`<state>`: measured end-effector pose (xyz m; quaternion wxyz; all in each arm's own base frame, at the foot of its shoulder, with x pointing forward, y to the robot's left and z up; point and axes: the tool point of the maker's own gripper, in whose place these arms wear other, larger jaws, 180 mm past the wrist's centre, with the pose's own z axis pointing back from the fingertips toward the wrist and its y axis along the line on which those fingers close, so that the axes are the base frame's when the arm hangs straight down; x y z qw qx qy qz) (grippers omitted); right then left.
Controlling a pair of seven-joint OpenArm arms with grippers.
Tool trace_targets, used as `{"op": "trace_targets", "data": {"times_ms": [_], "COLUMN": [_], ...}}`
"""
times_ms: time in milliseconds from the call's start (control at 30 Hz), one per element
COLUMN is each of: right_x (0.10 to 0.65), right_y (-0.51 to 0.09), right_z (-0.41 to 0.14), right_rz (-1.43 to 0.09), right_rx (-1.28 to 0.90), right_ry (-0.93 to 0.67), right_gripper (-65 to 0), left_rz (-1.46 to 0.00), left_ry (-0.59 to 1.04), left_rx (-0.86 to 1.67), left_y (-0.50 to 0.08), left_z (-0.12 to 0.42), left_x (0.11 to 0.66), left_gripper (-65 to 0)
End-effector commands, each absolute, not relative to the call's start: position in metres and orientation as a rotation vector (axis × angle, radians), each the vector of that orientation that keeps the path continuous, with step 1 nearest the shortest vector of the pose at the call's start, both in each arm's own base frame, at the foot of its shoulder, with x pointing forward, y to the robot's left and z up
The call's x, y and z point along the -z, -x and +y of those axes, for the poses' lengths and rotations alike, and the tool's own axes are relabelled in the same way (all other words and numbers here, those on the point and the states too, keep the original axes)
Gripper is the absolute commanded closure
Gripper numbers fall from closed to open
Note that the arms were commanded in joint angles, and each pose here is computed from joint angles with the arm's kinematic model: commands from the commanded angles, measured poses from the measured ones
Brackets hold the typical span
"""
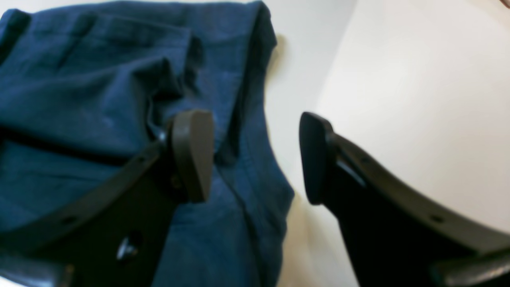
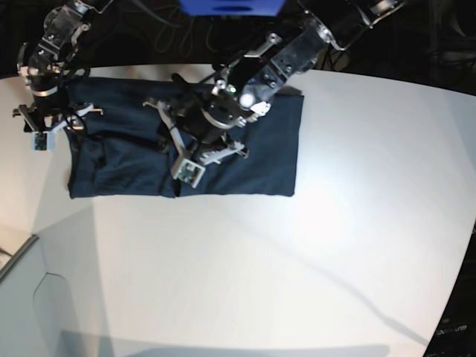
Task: Layout the t-shirt on the table in an organized manner, then fold the t-shirt properly
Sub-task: 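Press and release the folded half with the left gripper, then raise it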
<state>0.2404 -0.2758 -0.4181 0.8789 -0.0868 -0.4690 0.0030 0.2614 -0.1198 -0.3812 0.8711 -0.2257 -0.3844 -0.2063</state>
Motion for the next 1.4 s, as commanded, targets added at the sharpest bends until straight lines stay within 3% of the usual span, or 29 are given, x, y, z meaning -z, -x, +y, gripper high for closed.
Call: {"op": "trace_targets", "data": {"times_ms": [0,200,567,900,1033,1267,1367], "right_x": [0.412,0.438,0.452,0.458,0.473,0.488,0.487], "right_y": [-0.253,-0.258,-0.271,-0.265,-0.260,-0.254,-0.256], "right_z": [-0.276,-0.289,-0.288,-0.290,-0.284,-0.281,-0.277], "right_rz": [-1.017,-0.961,-0.948,-0.928,-0.894,-0.855,-0.857], "right_rx": [-0.007,0.010,0.042,0.035,0.049,0.065,0.053], "right_ry": [0.170,0.130,0.080,0.080,0.044,0.015,0.010], "right_gripper": [-34.4,-34.4,-38.8,-38.2,-30.2,0.0,0.0], "left_rz": [-0.848,-0.868,-0.880,-0.761,-0.723,-0.714,-0.722], "left_ry": [0.495,0.387,0.073,0.031,0.035,0.031,0.027], "left_rx": [0.424,0.428,0.054,-0.036,-0.061,-0.075,-0.073], "left_y": [-0.268,-0.269,-0.280,-0.269,-0.271,-0.278,-0.282], "left_z": [-0.123,-0.059,0.130,0.146,0.143,0.143,0.145], "left_x": [0.366,0.372,0.381,0.427,0.443,0.449,0.447], "left_gripper": [-24.2,-24.2,-24.2,-24.2,-24.2,-24.2,-24.2]}}
